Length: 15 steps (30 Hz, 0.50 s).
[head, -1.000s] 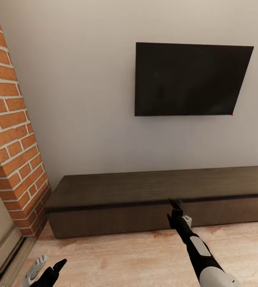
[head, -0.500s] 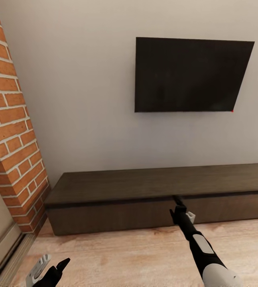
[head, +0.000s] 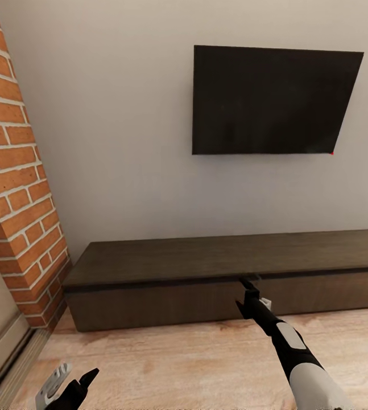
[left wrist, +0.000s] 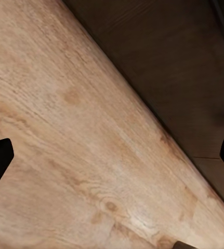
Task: Place each of the two pumpkins and all three candles from the living room inside a cabinet in the living room (use any cabinet), then make sure every cabinet is closed, and position the cauldron so it is next to a table in the living room.
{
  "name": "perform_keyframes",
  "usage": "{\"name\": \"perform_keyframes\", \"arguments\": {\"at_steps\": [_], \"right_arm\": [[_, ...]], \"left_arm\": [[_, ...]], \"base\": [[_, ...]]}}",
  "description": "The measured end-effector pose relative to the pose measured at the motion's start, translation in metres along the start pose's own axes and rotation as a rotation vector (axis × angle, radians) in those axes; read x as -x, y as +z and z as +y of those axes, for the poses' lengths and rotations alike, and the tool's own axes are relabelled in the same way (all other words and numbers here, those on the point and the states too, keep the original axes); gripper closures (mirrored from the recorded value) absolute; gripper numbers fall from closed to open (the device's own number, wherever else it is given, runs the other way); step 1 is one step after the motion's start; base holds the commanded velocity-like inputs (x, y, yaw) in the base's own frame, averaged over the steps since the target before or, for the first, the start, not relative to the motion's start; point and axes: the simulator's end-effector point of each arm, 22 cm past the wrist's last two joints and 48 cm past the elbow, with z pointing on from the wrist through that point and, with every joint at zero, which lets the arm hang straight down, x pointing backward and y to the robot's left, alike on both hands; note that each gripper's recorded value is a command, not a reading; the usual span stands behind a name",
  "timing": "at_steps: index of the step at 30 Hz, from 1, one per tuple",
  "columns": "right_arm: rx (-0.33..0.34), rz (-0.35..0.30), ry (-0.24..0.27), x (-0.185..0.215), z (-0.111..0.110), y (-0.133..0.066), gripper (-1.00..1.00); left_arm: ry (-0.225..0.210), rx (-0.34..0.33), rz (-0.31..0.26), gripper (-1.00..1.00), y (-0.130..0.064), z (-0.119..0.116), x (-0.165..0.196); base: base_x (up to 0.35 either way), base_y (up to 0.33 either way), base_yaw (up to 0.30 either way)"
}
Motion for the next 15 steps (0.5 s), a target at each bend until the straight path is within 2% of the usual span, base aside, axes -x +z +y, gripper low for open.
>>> {"name": "perform_keyframes", "arguments": {"at_steps": [9, 12, 15], "right_arm": [[-0.003, 0.035, 0.015, -0.008, -0.018, 0.001, -1.00], [0.038, 0.008, -0.012, 0.009, 0.004, 0.002, -1.00], [0.051, -0.005, -0.030, 0.019, 0.013, 0.001, -1.00]], "left_arm": [[0.001, 0.000, -0.001, -1.00, 0.009, 0.016, -0.009], [-0.003, -0.012, -0.025, -1.00, 0.008, 0.017, 0.002], [0.012, -0.015, -0.034, -1.00, 0.006, 0.019, 0.008]], "base": [[0.000, 0.000, 0.000], [0.000, 0.000, 0.000], [0.000, 0.000, 0.000]]}}
